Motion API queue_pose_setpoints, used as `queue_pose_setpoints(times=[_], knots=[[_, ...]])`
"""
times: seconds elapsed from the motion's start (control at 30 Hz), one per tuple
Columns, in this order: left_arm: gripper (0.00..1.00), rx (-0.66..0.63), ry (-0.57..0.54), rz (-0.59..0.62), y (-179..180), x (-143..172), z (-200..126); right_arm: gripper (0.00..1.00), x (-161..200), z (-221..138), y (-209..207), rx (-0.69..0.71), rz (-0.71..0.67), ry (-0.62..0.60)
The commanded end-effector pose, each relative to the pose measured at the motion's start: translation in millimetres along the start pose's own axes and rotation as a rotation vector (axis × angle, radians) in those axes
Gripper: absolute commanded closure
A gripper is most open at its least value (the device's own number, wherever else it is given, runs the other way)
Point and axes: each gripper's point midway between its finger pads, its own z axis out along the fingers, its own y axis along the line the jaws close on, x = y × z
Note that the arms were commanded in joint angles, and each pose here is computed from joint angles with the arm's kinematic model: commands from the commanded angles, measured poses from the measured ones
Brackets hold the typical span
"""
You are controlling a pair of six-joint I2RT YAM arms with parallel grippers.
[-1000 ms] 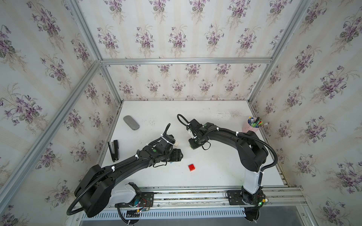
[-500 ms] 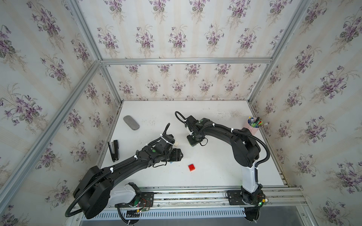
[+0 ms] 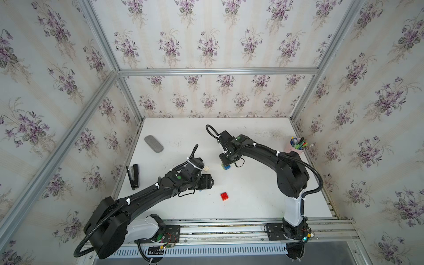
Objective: Assemble the letter y with lego
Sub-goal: Assemble the lego brick with the lego brick, then move the lego brick at the center of the board.
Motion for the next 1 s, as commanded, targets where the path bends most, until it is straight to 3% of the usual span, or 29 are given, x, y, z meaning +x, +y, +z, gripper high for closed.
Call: queue_pose_setpoints(times=[0.0,0.37,0.6,0.97], knots=[[0.27,-0.053,0.003,-0.034,13,7,-6,0.48,2,-19,-3,-0.003,0.044,-0.057],[0.25,-0.246,0.036,-0.168,64,36,0,0.42,56,-62,-8,-0.123,0.223,-0.256],[0.23,-0.18,0.003,-0.119,42,11,18,0.42,85,-63,-17,-0.12,0.273,-0.277],[0.23,-0.169,0.031,-0.078,30,-6,55,0.43,93,-55,-19,-0.118,0.282,-0.267]])
